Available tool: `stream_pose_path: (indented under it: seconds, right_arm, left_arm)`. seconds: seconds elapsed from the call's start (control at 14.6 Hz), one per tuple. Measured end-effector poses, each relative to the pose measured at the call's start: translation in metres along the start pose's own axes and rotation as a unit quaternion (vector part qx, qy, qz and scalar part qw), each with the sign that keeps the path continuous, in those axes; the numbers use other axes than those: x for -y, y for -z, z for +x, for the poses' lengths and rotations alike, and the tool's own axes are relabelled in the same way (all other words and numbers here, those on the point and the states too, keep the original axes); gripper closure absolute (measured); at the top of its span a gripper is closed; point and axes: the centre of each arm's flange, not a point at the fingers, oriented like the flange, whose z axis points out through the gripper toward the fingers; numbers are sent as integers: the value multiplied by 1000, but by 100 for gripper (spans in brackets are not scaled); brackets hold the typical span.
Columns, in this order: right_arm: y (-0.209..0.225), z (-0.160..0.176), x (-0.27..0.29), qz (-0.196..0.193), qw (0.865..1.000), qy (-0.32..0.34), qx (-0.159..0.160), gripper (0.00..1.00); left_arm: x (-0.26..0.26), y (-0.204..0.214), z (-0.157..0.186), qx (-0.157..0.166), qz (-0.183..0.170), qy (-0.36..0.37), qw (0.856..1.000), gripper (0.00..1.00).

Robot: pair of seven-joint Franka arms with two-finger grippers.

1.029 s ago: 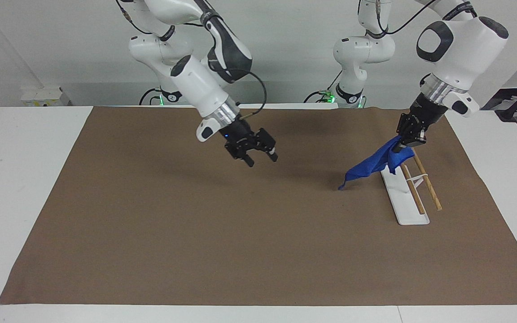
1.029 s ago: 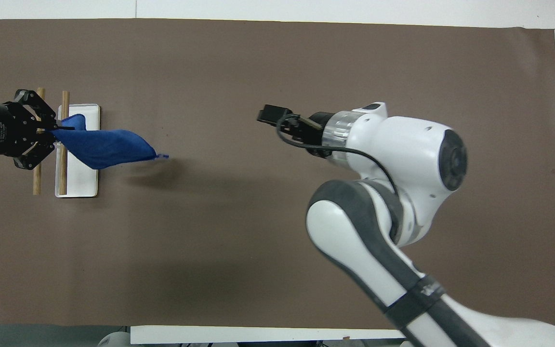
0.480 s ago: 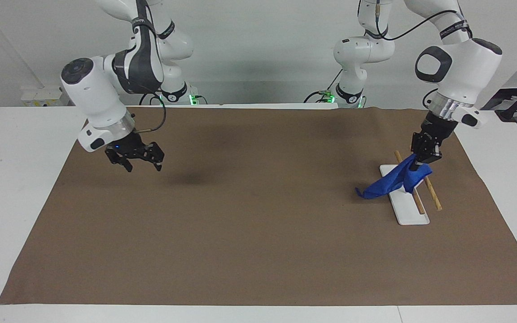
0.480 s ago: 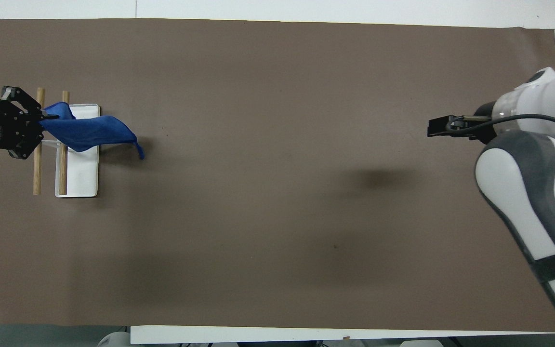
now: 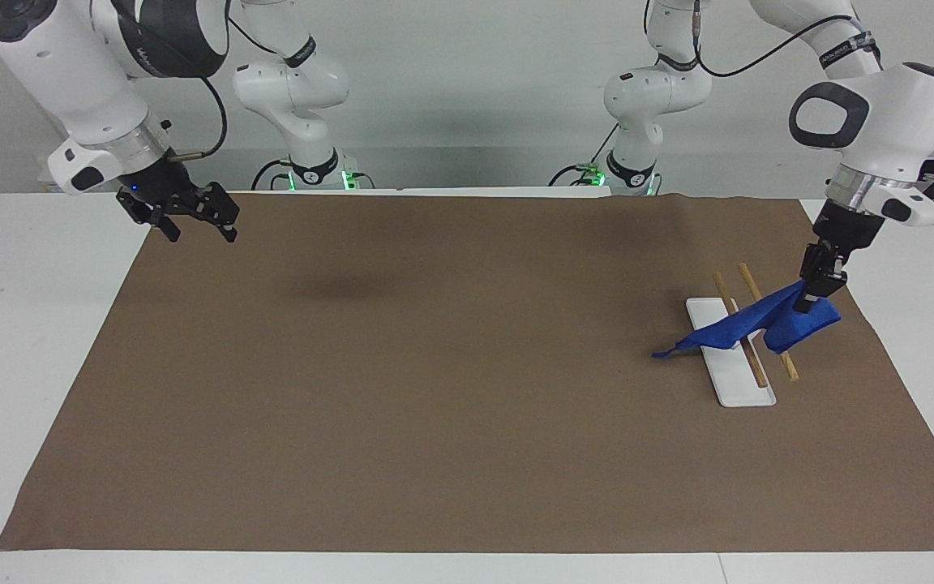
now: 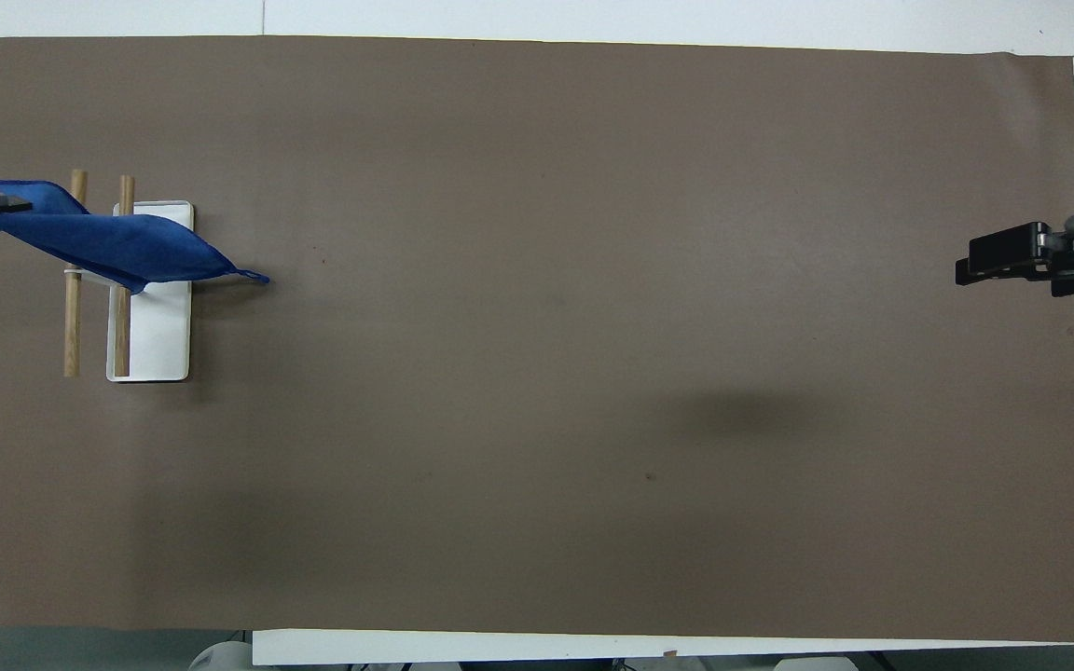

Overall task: Right arm passes towel to left arm to hang
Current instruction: 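Drape the towel over the wooden sticks with the left gripper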

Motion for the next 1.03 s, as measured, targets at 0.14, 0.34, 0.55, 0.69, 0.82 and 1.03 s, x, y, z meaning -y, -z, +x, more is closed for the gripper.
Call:
stream_pose_path:
  seconds: [0.14, 0.34, 0.55, 0.69, 0.82, 1.03]
  right_arm:
    - [-3, 1, 1, -1, 1000, 1, 3, 0]
    - [-6, 1, 2, -1, 1000, 1, 8, 0]
    - [-6, 1, 2, -1, 1000, 1, 8, 0]
    - [-6, 1, 2, -1, 1000, 1, 8, 0]
    - [-6, 1, 2, -1, 1000, 1, 8, 0]
    - [-6, 1, 2, -1, 1000, 1, 8, 0]
  left_arm:
    - [-10, 5, 10, -5, -7, -9, 1000, 97]
    - [-9, 3, 19, -7, -6, -35, 999, 97]
    - [-2, 4, 29, -10, -3, -36, 999, 97]
    - [11, 1, 38, -9, 6, -28, 1000, 97]
    - [27, -5, 42, -5, 17, -18, 1000, 96]
    - [38, -10, 38, 8, 31, -14, 999, 95]
